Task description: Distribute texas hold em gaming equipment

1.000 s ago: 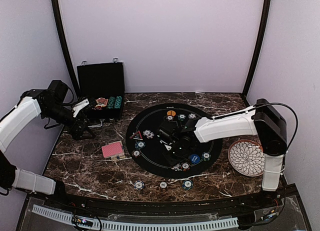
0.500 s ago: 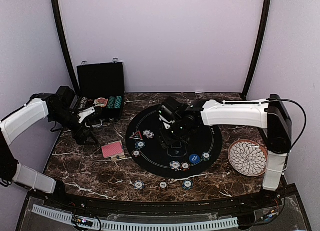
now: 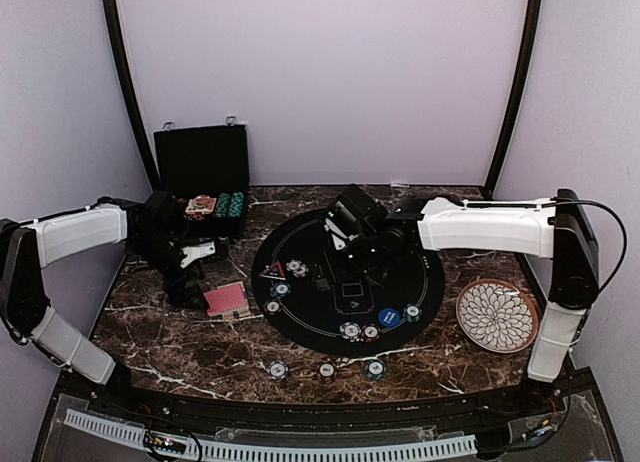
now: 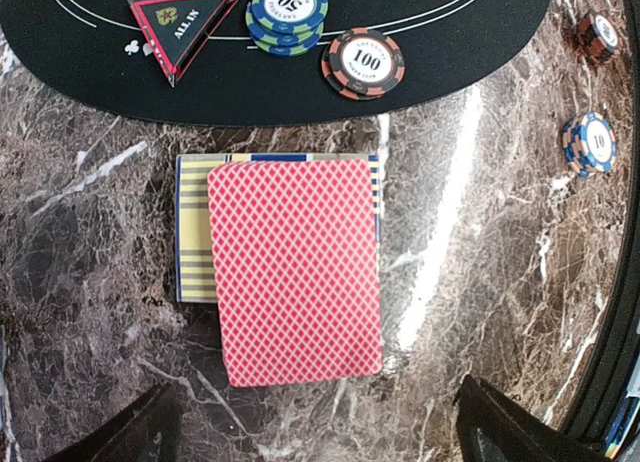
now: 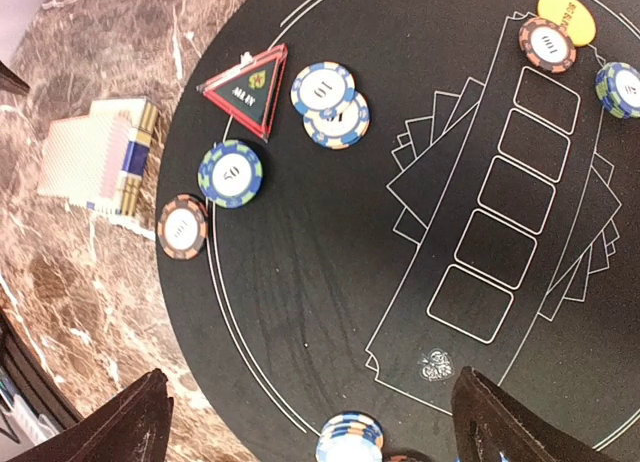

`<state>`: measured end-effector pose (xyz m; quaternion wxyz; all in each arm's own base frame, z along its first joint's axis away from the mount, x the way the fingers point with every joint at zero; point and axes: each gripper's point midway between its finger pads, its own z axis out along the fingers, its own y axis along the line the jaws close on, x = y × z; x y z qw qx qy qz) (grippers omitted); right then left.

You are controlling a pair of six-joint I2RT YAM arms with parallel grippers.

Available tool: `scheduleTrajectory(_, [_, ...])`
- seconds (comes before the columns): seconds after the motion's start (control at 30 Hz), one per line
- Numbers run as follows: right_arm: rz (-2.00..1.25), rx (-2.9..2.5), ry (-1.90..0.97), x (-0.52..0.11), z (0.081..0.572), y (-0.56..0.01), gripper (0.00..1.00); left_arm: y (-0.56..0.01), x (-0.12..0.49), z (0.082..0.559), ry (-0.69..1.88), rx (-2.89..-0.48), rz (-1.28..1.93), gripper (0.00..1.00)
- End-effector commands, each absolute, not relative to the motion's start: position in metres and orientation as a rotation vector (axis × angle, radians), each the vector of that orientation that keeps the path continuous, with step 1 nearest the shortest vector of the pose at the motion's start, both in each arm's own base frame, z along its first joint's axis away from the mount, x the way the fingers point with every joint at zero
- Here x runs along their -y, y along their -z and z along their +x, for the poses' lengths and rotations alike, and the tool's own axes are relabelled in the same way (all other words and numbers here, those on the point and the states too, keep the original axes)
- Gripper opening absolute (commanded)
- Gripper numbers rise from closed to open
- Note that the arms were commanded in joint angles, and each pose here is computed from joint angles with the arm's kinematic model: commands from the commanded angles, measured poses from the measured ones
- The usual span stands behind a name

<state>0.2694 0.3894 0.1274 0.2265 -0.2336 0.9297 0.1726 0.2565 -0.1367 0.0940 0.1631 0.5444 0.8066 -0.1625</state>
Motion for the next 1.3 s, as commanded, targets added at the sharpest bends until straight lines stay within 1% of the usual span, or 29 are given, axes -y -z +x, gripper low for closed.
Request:
scheduleTrajectory(0.0, [-0.562,-2.518,-0.573,-0.391,0.275,-0.144,0.98,-0.08,0.139,0.257,0.392,-2.244,1.632,0.99])
scheduleTrajectory(0.2, [-0.539,-2.512,-0.595,-0.391,0.274,-0.146,0.99,-0.06,0.136,0.258,0.303,-2.241,1.707,0.99])
scheduleTrajectory(0.33, [-0.532,-2.51,-0.603,-0.388,0.272,-0.146,0.99,-0.055,0.138,0.265,0.269,-2.235,1.703,0.99])
scheduleTrajectory(0.53, [-0.521,-2.511,-0.602,-0.383,0.269,-0.145,0.98,-0.049,0.141,0.262,0.225,-2.199,1.769,0.99])
scheduleTrajectory(1.27, [-0.515,-2.507,-0.601,-0.375,0.265,-0.15,0.99,-0.039,0.146,0.271,0.204,-2.238,1.773,0.99])
